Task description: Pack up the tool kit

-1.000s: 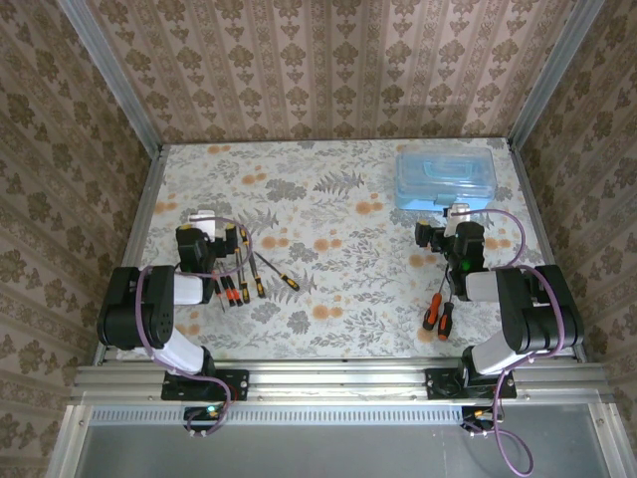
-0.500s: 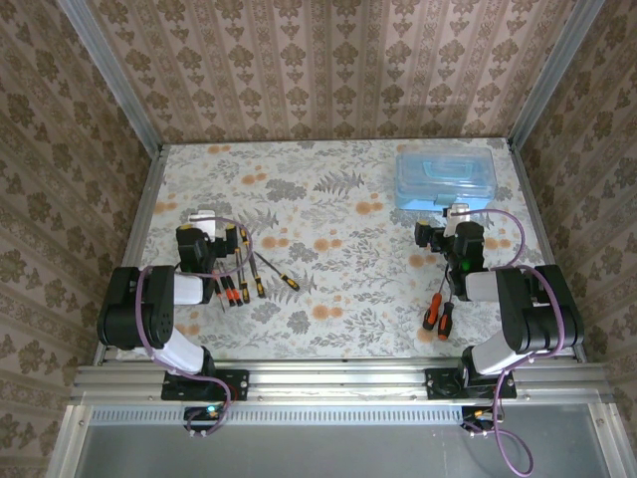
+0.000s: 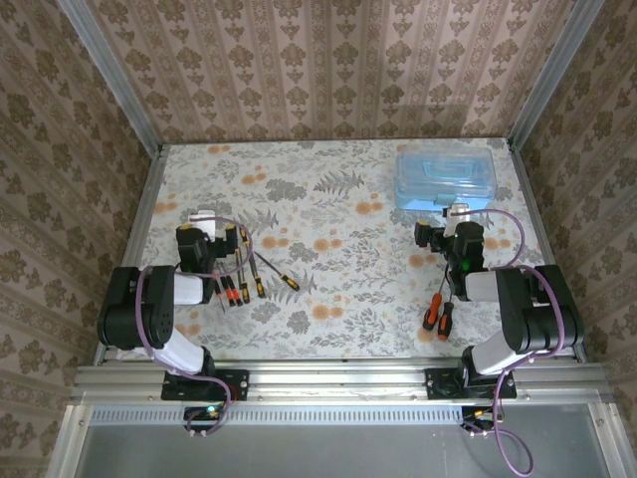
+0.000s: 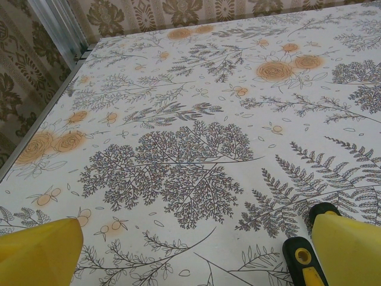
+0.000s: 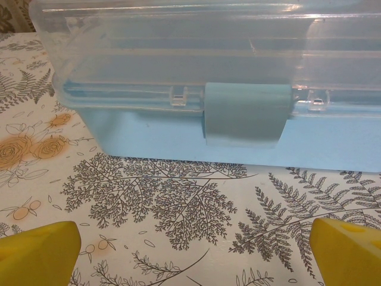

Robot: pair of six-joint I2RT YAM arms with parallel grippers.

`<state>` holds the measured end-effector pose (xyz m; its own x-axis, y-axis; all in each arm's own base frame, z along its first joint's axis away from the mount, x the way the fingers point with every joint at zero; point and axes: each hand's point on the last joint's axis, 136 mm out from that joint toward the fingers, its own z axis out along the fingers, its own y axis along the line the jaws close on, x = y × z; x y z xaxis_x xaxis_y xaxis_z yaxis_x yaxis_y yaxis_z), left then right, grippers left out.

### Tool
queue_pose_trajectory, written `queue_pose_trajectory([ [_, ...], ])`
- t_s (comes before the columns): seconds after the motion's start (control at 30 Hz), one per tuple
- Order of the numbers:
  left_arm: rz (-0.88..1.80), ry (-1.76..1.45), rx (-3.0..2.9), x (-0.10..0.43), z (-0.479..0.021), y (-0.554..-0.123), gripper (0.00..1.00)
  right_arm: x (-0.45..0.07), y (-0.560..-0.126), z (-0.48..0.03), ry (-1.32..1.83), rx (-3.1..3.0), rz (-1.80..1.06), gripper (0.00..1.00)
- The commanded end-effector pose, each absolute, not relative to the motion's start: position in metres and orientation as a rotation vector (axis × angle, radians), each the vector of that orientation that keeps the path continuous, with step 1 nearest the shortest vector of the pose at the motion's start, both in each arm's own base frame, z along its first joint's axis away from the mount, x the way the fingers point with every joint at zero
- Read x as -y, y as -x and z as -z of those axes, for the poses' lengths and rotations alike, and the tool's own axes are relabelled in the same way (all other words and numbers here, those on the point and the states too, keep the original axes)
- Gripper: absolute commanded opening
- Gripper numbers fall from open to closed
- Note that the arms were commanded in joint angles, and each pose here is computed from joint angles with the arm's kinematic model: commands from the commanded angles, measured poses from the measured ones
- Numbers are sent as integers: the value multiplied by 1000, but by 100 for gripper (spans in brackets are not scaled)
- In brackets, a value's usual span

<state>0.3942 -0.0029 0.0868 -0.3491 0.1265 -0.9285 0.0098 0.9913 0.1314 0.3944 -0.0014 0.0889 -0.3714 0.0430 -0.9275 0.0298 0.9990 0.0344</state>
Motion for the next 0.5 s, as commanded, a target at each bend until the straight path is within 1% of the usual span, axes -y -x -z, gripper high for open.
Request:
queue_pose_trajectory([
  [0.0, -109, -83, -1900, 1, -96, -400, 100, 3, -401, -97, -46, -1930, 10, 100],
  [0.13, -104, -72, -1898, -2, -97, -400, 100, 3, -401, -97, -48, -1931, 7, 100],
  [0.23, -181, -14, -1887, -11, -103, -398, 100, 3, -400, -97, -48, -1929, 9, 100],
  [0.33, -199, -11, -1890, -12, -127, -393, 100, 9, -401, -102, -85, -1932, 44, 100],
  [0.47, -173, -3, -1857, -3, -183, -385, 100, 15, -404, -121, -129, -1987, 98, 100],
])
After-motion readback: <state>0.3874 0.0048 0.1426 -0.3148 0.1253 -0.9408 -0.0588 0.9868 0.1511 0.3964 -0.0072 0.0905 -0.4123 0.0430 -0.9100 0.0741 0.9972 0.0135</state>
